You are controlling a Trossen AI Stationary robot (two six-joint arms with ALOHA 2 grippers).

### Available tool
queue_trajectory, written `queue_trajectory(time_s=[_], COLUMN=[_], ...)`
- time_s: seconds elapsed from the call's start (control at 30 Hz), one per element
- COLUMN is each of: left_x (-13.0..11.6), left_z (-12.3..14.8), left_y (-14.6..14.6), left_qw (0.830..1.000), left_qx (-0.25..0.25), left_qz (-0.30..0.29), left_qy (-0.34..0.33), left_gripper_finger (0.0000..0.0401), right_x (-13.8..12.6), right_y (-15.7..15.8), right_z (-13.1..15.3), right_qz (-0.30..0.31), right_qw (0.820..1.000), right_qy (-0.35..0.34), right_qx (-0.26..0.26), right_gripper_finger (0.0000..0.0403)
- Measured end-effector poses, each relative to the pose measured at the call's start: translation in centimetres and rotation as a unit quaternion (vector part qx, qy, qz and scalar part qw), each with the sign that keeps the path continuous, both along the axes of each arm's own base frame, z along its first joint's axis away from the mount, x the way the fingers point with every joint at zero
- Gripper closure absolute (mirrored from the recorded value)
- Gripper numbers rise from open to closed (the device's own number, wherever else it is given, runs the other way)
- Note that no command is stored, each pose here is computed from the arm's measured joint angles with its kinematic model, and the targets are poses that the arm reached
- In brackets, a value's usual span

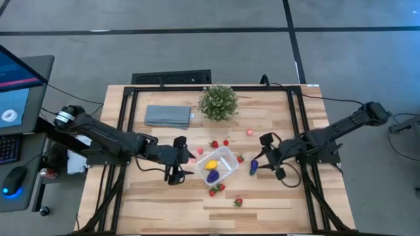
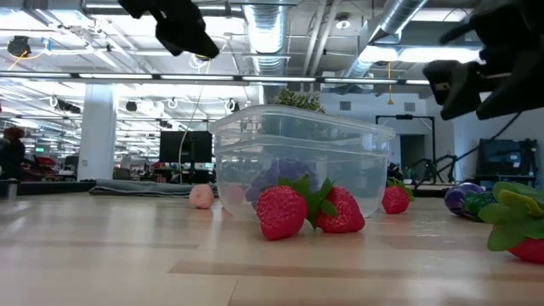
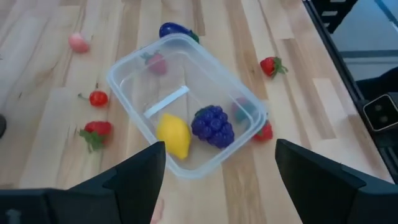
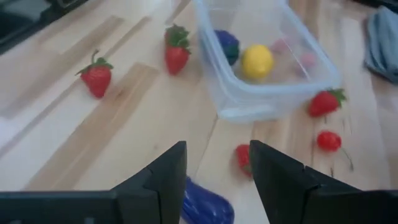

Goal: Pick and placing Produce into tupperware
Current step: Put the eggplant into the transparent bin

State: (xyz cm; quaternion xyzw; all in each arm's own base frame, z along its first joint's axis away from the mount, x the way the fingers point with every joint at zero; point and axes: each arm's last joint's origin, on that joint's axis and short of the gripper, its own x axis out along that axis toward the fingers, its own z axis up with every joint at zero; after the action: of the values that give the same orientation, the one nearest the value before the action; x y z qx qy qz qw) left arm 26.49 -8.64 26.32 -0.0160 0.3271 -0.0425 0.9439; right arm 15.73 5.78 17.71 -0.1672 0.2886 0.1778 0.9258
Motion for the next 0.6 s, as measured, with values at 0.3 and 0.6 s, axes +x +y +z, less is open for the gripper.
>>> queue_trajectory(time_s=[0.3, 0.6], left_x=[-1.2, -1.6], left_z=[0.0, 0.0], left_y=[-1.4, -2.1], left_qw=[0.999, 0.999], left_qx=[-0.003, -0.008], left_qz=[0.029, 0.045], left_qy=[0.015, 0.014], left_gripper_finger=[0.0107, 0.0107], right_x=[3.0, 6.1], right_y=[1.7, 3.0], right_z=[0.8, 3.3], right_qz=[0.026, 0.053], right_qw=[0.980, 0.952], right_qy=[0.167, 0.252], right_qx=[-0.102, -0.166], right_gripper_finger=[0.0211, 0.0190])
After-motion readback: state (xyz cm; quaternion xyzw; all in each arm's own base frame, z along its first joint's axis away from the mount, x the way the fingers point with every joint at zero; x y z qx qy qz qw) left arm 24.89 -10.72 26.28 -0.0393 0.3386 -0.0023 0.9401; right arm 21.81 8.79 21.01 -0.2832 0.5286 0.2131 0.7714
